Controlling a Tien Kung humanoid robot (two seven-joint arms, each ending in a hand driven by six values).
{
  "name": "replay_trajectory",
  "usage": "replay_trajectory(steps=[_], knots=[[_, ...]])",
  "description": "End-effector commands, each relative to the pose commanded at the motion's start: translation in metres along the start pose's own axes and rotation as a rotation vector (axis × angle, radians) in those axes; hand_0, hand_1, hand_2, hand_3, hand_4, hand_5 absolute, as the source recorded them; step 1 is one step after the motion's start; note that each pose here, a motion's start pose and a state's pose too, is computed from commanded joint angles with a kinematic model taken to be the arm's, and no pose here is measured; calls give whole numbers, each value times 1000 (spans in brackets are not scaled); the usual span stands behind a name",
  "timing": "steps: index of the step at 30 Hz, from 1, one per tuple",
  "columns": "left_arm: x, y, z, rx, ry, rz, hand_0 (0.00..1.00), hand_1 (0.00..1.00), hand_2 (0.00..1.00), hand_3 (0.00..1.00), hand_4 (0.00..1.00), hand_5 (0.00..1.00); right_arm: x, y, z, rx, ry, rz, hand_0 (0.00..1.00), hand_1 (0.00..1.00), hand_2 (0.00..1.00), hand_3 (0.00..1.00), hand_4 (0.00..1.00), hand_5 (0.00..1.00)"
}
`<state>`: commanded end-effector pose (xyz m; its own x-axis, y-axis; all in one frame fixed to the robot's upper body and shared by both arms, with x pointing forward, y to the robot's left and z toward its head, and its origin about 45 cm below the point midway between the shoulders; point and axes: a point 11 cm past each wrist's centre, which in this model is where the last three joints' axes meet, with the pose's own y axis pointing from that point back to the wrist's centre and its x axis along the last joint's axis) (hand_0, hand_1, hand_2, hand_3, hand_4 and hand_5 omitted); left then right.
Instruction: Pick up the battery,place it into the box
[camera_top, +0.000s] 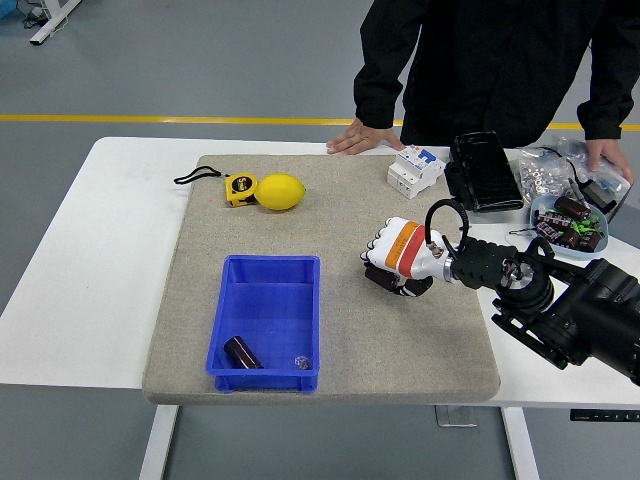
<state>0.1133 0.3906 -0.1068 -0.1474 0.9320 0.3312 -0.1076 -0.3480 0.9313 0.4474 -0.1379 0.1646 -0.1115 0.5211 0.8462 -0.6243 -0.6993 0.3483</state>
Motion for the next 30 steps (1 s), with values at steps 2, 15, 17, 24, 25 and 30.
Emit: replay_trajectory(steps=[2, 15, 17, 24, 25, 30], knots=[[0, 0, 0, 0, 2, 0, 725, 695, 692, 588, 634, 545, 1, 0, 0, 2, -1, 5, 382, 490, 603, 654, 831, 264], [2, -1, -6, 10, 3, 1, 725, 695, 689, 586, 634, 544, 8, 3, 7, -16, -38, 38, 265, 384, 471, 527, 690, 186], [3, -1, -8, 13, 3, 3, 725, 695, 689, 586, 634, 544, 12, 5, 10, -36, -76, 63, 265, 384, 471, 527, 690, 186], [5, -2, -15, 25, 2, 8, 725, 695, 688, 586, 634, 544, 35, 11, 15, -131, -283, 219, 260, 384, 468, 522, 678, 179], [5, -2, -16, 27, 1, 8, 725, 695, 688, 586, 634, 544, 43, 11, 15, -138, -316, 258, 260, 384, 468, 522, 678, 179], [8, -3, -20, 34, -6, 13, 725, 694, 689, 586, 633, 544, 85, 13, 6, -152, -441, 407, 260, 387, 473, 523, 675, 171]])
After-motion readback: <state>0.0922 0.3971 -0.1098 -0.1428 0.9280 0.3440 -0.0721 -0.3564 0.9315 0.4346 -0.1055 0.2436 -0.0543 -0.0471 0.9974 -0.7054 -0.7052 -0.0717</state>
